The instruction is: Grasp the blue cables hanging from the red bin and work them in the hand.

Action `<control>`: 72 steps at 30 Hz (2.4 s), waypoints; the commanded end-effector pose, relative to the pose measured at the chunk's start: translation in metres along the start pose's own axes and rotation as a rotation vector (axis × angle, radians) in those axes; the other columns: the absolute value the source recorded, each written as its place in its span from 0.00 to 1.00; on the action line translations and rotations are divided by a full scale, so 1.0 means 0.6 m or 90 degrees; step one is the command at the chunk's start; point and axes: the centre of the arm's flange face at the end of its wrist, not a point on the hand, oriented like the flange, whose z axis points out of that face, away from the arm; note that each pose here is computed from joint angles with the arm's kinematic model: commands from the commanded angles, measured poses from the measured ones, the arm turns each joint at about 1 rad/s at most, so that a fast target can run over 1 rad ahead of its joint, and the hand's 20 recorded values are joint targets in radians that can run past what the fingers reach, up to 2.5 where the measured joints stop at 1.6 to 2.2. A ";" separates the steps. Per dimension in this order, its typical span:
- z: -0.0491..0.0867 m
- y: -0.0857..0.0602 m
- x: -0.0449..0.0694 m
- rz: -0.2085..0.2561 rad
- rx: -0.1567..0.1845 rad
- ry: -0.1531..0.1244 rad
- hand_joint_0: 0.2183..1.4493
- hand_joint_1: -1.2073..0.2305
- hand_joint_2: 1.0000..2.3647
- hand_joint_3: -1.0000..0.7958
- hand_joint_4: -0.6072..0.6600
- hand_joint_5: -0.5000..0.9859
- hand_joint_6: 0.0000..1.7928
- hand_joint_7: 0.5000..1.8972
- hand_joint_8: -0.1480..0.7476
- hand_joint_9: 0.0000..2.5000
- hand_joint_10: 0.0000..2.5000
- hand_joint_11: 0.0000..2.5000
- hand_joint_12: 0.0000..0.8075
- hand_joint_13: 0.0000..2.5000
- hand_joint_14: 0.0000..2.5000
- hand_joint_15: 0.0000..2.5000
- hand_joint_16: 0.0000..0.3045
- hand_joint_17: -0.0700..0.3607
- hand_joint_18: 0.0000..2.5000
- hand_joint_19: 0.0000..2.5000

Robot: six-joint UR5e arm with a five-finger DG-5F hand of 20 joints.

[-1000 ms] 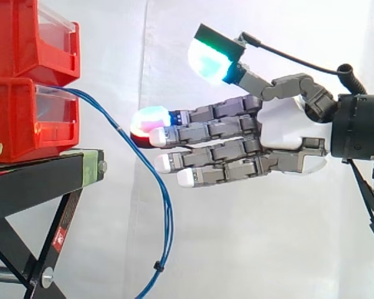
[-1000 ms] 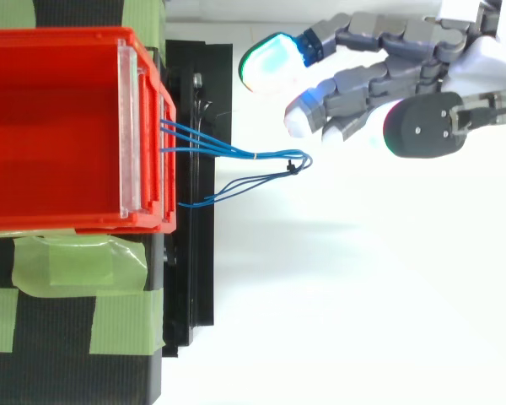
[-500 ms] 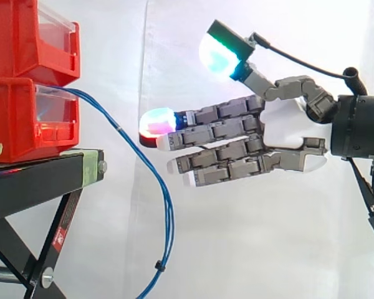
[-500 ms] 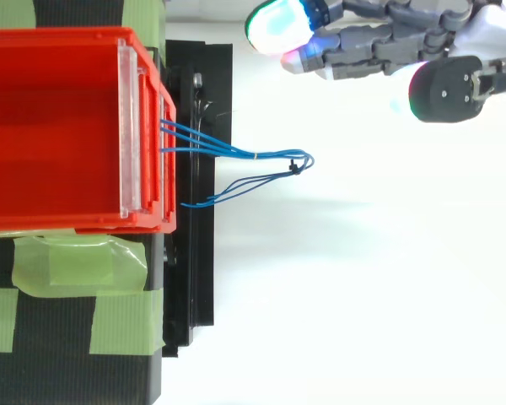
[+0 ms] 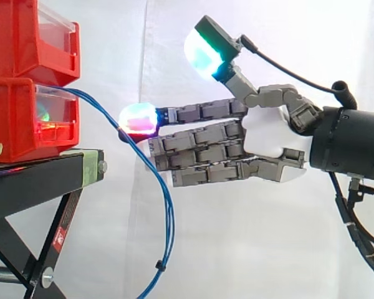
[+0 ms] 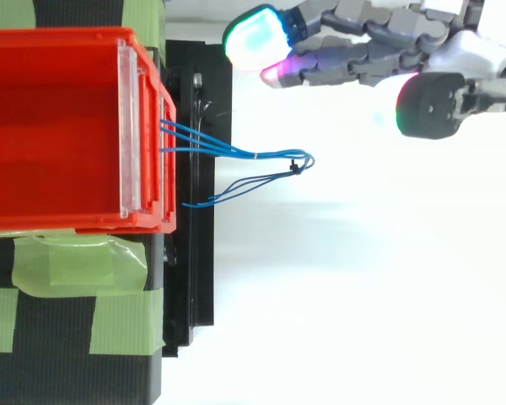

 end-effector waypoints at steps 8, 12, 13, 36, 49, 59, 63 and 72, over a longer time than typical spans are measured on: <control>-0.007 -0.006 0.046 -0.006 0.005 -0.020 0.37 0.49 0.00 0.01 0.63 0.18 0.00 0.17 0.57 0.18 0.00 0.12 0.53 0.11 0.00 0.13 0.22 0.51 0.04 0.15; -0.012 -0.010 0.054 -0.007 0.018 -0.015 0.38 0.48 0.00 0.01 0.63 0.18 0.00 0.17 0.57 0.18 0.00 0.12 0.54 0.12 0.00 0.13 0.22 0.52 0.07 0.16; -0.018 -0.016 0.056 -0.014 0.037 -0.010 0.38 0.48 0.00 0.01 0.63 0.18 0.00 0.17 0.57 0.18 0.00 0.12 0.54 0.12 0.00 0.14 0.22 0.51 0.07 0.16; -0.018 -0.106 0.087 0.014 0.026 -0.013 0.38 0.47 0.00 0.01 0.63 0.18 0.00 0.17 0.58 0.20 0.00 0.13 0.55 0.16 0.01 0.16 0.22 0.52 0.12 0.19; -0.018 -0.107 0.102 -0.006 0.014 -0.005 0.38 0.47 0.00 0.01 0.63 0.18 0.00 0.17 0.57 0.20 0.00 0.14 0.55 0.17 0.01 0.16 0.23 0.52 0.13 0.20; -0.024 -0.143 0.126 -0.015 0.010 -0.001 0.38 0.46 0.00 0.01 0.63 0.18 0.00 0.17 0.57 0.20 0.00 0.14 0.55 0.18 0.01 0.17 0.23 0.52 0.13 0.20; -0.025 -0.144 0.132 -0.025 0.008 0.000 0.38 0.46 0.00 0.01 0.63 0.18 0.00 0.17 0.57 0.21 0.00 0.15 0.55 0.18 0.01 0.17 0.23 0.52 0.13 0.20; -0.029 -0.184 0.135 -0.006 -0.002 0.002 0.38 0.46 0.00 0.01 0.63 0.18 0.00 0.17 0.57 0.21 0.00 0.16 0.55 0.18 0.01 0.17 0.23 0.52 0.14 0.21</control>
